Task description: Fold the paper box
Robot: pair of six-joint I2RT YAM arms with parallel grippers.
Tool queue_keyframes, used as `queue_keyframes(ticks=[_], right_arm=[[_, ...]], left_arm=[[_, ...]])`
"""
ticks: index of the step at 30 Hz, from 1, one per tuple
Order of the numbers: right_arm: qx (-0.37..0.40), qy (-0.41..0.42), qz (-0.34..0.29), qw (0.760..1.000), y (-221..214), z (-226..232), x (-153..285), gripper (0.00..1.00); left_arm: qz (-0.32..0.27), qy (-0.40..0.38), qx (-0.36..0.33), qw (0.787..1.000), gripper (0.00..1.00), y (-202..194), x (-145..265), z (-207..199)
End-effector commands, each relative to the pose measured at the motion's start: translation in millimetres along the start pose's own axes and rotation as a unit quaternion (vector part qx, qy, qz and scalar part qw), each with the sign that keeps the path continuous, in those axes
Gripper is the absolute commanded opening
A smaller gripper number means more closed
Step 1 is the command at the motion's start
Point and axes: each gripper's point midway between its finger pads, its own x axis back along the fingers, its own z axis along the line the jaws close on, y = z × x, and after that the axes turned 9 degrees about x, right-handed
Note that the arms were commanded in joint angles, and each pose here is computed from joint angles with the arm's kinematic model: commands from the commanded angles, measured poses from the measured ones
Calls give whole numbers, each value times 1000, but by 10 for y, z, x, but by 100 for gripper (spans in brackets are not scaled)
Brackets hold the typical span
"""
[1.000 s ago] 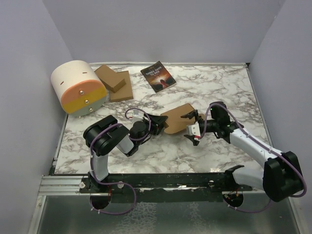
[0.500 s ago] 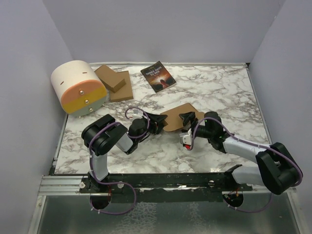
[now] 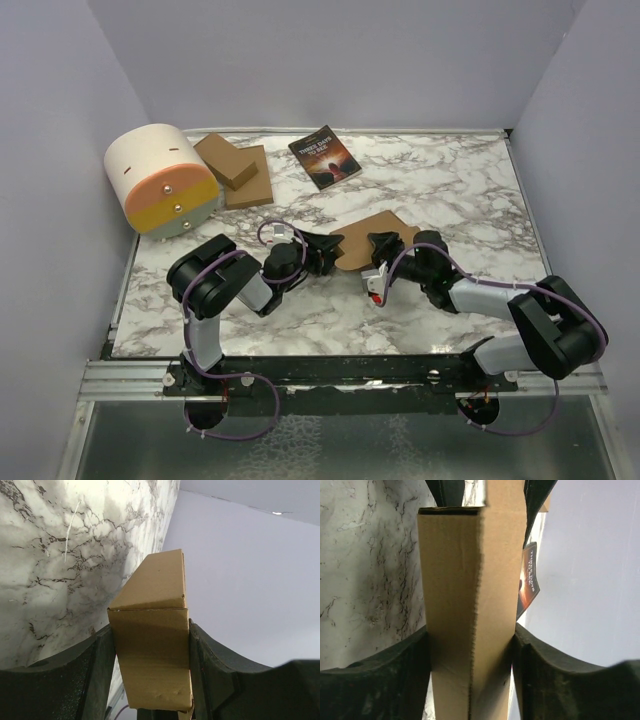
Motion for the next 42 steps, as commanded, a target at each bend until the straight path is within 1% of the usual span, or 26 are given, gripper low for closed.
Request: queue_keyframes(ticks=[1,4,7,11,15,17,18,23,26,28,30,31,34,35,36,37,40,42], right_arm=[[20,-29,5,999,6,-167,22,53],[17,-30,0,999,27,-172,29,51],[6,-33,-2,999,33,-199,31,49],[-34,-42,5,999,-1,-310,40,48],[-78,-47,3,996,-3,-394,39,47],[-99,-50,-2,994,9,-431,44,47],[-110,-50,-6,993,14,-457,43,47],[-201,-43,-28,978,9,-607,63,47],[-264,-41,-44,963,-8,-745,99,47],[-317,-34,-58,946,-24,-832,136,47],[-375,-22,-77,924,-32,-920,175,47],[-408,-16,-86,909,-40,-971,196,47],[-507,14,-119,854,-28,-1103,235,47],[-551,30,-128,824,-13,-1099,249,47],[-582,43,-139,800,-6,-1107,256,47],[-616,60,-150,771,24,-1094,264,47],[-699,117,-182,682,112,-966,236,47],[-741,151,-194,625,200,-855,212,47]], left_arm=[[19,-31,8,999,47,-76,35,-197],[19,-36,8,999,52,-74,43,-219],[18,-41,7,999,59,-62,63,-234],[11,-47,3,999,72,-31,132,-255],[-3,-46,-6,999,89,33,280,-239],[-11,-53,-16,998,90,65,379,-269],[-16,-55,-22,998,94,88,428,-278],[-45,-77,-90,992,95,187,701,-454],[-75,-66,-163,982,98,266,803,-553],[-103,-56,-224,967,99,325,859,-684],[-130,-53,-288,947,99,368,944,-886],[-142,-57,-311,938,99,375,1015,-1003],[-151,-57,-378,912,99,361,1134,-1195],[-145,-56,-401,903,99,333,1157,-1232],[-136,-58,-421,895,99,295,1172,-1255],[-124,-63,-440,887,99,249,1183,-1273],[-94,-72,-471,874,99,156,1190,-1218],[-83,-70,-480,870,99,146,1183,-1151]])
